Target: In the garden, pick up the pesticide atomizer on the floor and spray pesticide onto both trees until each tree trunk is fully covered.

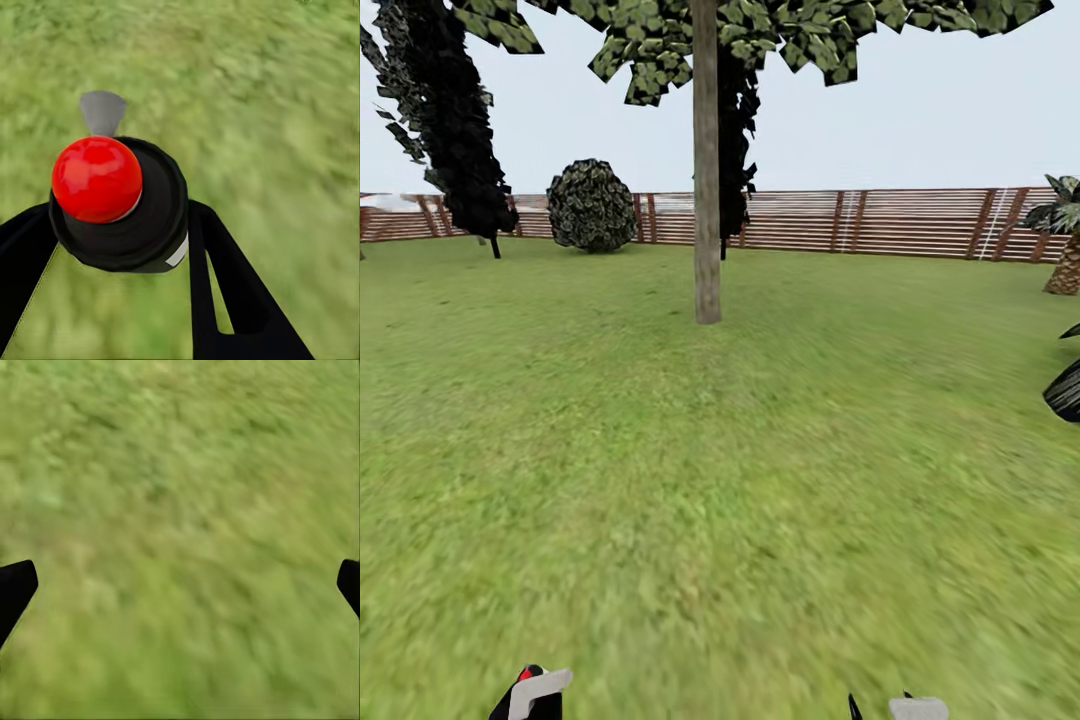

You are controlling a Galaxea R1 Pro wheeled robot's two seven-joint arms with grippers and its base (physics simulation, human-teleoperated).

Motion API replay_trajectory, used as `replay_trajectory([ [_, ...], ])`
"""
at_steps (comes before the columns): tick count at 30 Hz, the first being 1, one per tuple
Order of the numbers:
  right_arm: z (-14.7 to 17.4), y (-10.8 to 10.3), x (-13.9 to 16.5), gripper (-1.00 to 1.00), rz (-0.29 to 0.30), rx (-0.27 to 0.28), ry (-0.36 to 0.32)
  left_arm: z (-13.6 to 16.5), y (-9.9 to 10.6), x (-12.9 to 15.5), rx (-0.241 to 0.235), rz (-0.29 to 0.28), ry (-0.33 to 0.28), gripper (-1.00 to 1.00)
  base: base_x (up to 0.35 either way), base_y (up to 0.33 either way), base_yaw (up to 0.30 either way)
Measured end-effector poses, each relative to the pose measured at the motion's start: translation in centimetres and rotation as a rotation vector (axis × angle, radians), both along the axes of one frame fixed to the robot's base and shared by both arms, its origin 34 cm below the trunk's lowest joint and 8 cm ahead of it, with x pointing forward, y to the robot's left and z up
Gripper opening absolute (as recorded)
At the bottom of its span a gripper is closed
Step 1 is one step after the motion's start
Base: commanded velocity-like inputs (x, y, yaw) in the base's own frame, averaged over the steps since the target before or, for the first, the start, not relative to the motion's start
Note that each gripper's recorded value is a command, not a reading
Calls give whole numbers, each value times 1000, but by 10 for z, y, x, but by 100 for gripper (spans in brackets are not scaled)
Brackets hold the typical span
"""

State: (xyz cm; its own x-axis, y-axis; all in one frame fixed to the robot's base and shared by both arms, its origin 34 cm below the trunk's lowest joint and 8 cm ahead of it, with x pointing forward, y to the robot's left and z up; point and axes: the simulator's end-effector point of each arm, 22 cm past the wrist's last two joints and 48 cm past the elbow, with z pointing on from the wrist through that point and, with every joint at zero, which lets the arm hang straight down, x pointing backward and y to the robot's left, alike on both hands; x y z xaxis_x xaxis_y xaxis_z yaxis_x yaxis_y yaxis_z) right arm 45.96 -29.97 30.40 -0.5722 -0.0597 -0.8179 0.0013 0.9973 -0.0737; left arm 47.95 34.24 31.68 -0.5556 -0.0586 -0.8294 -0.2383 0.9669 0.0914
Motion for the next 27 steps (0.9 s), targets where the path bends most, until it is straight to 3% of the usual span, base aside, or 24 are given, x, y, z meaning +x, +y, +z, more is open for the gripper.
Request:
replay_trajectory([
  [11, -5, 0, -4, 100, 0, 0, 15, -5, 0, -3, 0, 0, 13, -100, 334, 0, 134],
  [27, -13, 0, -10, 100, -1, 0, 37, -13, 0, -9, 0, 1, 35, -100, 334, 0, 4],
])
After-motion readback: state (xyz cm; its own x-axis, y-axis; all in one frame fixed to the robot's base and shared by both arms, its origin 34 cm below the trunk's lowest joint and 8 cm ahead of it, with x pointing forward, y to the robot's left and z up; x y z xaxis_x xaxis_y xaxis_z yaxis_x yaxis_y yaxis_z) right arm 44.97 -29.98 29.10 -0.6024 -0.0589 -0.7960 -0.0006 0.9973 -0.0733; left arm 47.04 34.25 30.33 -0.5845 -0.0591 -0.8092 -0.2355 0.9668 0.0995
